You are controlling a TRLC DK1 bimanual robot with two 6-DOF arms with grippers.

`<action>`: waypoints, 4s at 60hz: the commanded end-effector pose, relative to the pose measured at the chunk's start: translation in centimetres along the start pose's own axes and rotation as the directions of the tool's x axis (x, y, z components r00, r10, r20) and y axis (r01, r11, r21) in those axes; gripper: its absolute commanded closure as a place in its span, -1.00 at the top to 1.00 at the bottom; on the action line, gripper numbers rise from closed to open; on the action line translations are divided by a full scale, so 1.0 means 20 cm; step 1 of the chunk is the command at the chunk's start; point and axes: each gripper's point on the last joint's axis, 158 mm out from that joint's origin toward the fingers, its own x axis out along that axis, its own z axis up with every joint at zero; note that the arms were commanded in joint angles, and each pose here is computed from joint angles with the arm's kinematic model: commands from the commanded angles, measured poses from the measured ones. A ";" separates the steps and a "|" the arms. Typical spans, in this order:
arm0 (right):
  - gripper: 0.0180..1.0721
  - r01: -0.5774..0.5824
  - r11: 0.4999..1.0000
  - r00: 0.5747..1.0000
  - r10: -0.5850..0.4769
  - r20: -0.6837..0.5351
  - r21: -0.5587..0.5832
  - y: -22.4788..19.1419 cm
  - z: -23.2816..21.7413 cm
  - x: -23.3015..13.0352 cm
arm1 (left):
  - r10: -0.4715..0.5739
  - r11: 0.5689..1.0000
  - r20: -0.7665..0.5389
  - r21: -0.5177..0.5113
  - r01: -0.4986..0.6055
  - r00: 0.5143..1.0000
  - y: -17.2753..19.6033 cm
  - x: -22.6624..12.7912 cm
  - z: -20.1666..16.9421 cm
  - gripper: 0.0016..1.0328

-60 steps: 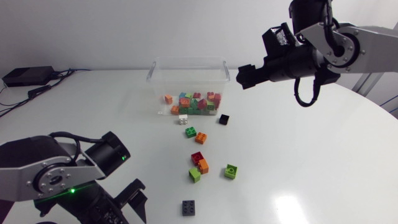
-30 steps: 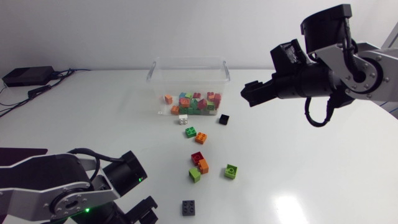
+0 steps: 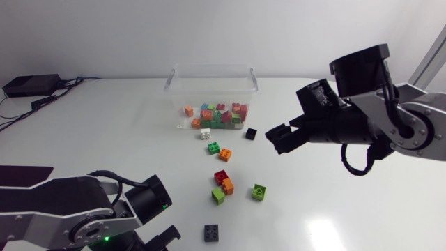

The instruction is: Place the duplo bricks in the container

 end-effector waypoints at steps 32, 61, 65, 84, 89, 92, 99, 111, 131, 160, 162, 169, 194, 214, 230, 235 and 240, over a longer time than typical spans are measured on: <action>0.85 -0.208 0.932 0.941 0.108 -0.320 -0.297 0.21 -0.52 0.11 | 0.208 0.963 0.068 -0.188 -0.193 0.976 0.27 -0.17 -0.04 -0.51; 0.82 -0.318 0.873 0.881 0.127 -0.457 -0.370 0.30 -0.66 0.32 | 0.547 0.738 0.052 -0.501 -0.453 0.835 0.66 -0.54 -0.10 -0.52; 0.78 -0.323 0.869 0.877 0.126 -0.464 -0.376 0.31 -0.67 0.35 | 0.588 0.697 0.045 -0.536 -0.477 0.808 0.71 -0.59 -0.11 -0.52; 0.59 -0.354 0.854 0.855 0.130 -0.503 -0.381 0.33 -0.76 0.40 | 0.694 0.550 -0.017 -0.633 -0.545 0.719 0.86 -0.83 -0.18 -0.52; 0.30 -0.362 0.850 0.853 0.137 -0.503 -0.383 0.34 -0.77 0.40 | 0.736 0.480 -0.041 -0.673 -0.563 0.676 0.93 -0.92 -0.23 -0.52; 0.19 -0.366 0.849 0.850 0.139 -0.507 -0.382 0.35 -0.78 0.40 | 0.749 0.453 -0.054 -0.686 -0.569 0.661 0.95 -0.96 -0.26 -0.52; -0.25 -0.362 0.853 0.852 0.139 -0.505 -0.376 0.35 -0.77 0.41 | 0.791 0.360 -0.095 -0.726 -0.586 0.604 1.03 -1.08 -0.34 -0.52; -0.26 -0.345 0.863 0.864 0.138 -0.484 -0.370 0.32 -0.69 0.35 | 0.840 0.213 -0.170 -0.770 -0.601 0.515 1.18 -1.25 -0.48 -0.52; -0.28 -0.312 0.875 0.894 0.139 -0.426 -0.371 0.31 -0.48 0.22 | 0.880 0.025 -0.273 -0.792 -0.610 0.389 1.44 -1.53 -0.68 -0.52; -0.28 -0.215 0.915 0.962 0.138 -0.236 -0.340 0.27 -0.01 0.07 | 0.867 -0.173 -0.412 -0.778 -0.604 0.282 1.71 -1.69 -1.08 -0.52; -0.28 -0.209 0.918 0.965 0.138 -0.223 -0.336 0.27 0.02 0.07 | 0.864 -0.185 -0.419 -0.779 -0.599 0.279 1.73 -1.69 -1.11 -0.52; -0.28 -0.191 0.926 0.975 0.140 -0.173 -0.327 0.26 0.14 0.05 | 0.850 -0.238 -0.460 -0.769 -0.593 0.256 1.76 -1.72 -1.22 -0.51; -0.28 -0.136 0.958 0.991 0.134 -0.024 -0.254 0.20 0.51 0.07 | 0.791 -0.247 -0.498 -0.792 -0.559 0.355 1.87 -1.70 -1.38 0.93; -0.28 -0.100 0.971 0.988 0.123 0.095 -0.217 0.17 0.79 0.18 | 0.758 -0.201 -0.498 -0.793 -0.575 0.423 1.65 -1.72 -1.26 0.93; -0.28 -0.079 0.982 0.982 0.106 0.153 -0.172 0.11 0.94 0.33 | 0.769 -0.122 -0.450 -0.800 -0.588 0.453 1.41 -1.69 -1.04 0.93; -0.28 -0.068 0.985 0.980 0.096 0.176 -0.161 0.09 1.00 0.36 | 0.765 -0.095 -0.446 -0.791 -0.604 0.464 1.34 -1.66 -0.98 0.93; -0.28 -0.064 0.986 0.977 0.093 0.191 -0.151 0.08 1.04 0.38 | 0.759 -0.066 -0.439 -0.786 -0.614 0.481 1.26 -1.61 -0.93 0.93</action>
